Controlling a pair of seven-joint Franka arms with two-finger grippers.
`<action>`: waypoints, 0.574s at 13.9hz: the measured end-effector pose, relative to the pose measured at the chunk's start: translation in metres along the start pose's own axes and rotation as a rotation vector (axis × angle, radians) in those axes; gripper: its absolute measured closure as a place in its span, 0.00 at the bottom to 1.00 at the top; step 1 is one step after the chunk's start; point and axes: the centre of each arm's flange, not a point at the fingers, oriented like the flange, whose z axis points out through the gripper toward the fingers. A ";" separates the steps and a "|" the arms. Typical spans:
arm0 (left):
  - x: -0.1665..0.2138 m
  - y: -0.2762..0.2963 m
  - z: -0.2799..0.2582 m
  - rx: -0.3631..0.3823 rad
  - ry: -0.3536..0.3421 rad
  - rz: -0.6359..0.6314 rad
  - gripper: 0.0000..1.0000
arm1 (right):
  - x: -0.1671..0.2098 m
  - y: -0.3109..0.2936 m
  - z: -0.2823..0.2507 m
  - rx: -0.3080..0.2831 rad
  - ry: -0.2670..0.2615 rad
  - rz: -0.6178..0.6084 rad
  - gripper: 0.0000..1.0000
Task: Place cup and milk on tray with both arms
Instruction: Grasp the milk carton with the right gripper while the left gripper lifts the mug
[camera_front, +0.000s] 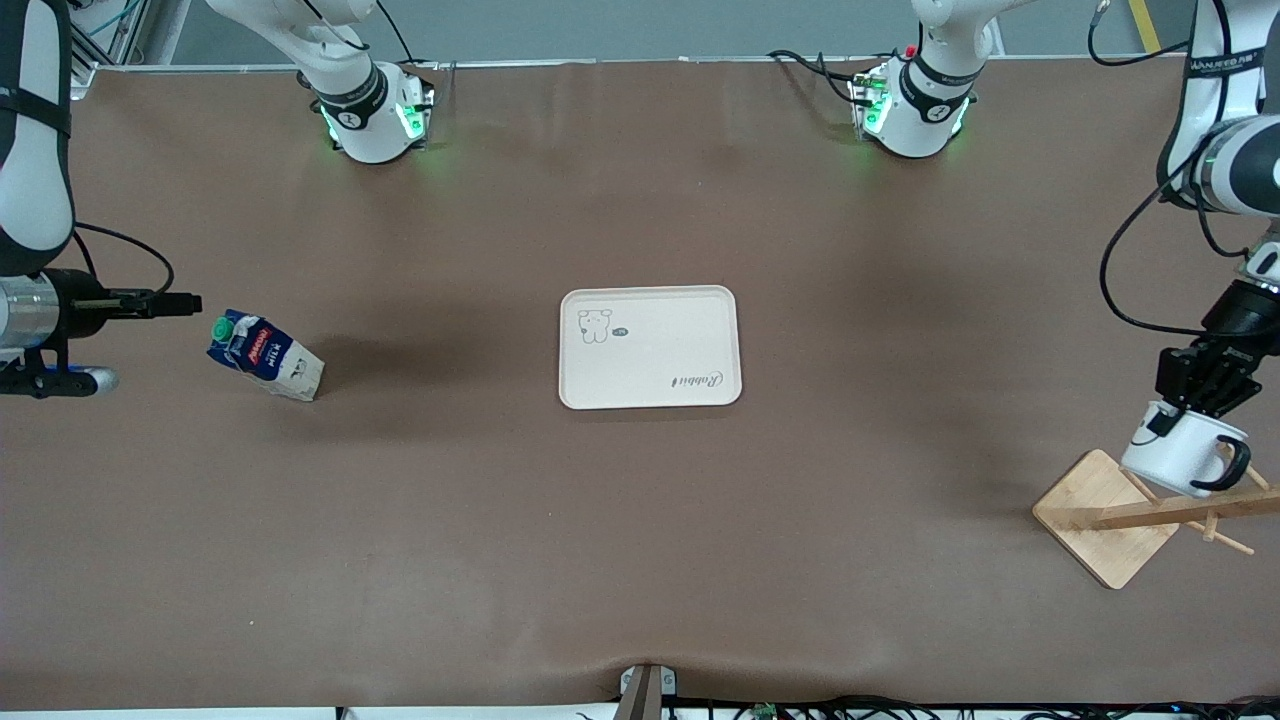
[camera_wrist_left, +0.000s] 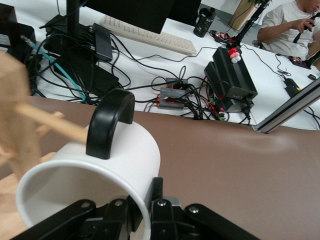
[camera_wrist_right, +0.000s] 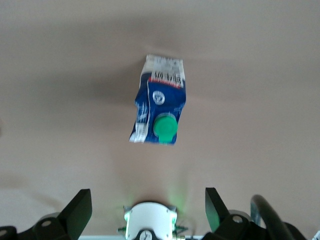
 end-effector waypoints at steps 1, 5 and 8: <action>-0.002 0.012 -0.001 -0.008 -0.004 0.004 0.93 | 0.010 0.002 0.009 -0.004 0.038 0.003 0.00; -0.009 0.053 0.005 -0.045 -0.031 -0.009 0.93 | 0.033 0.000 0.061 -0.009 0.062 0.065 0.00; -0.016 0.089 0.025 -0.084 -0.081 -0.053 0.93 | 0.030 -0.004 0.074 -0.008 0.018 0.086 0.00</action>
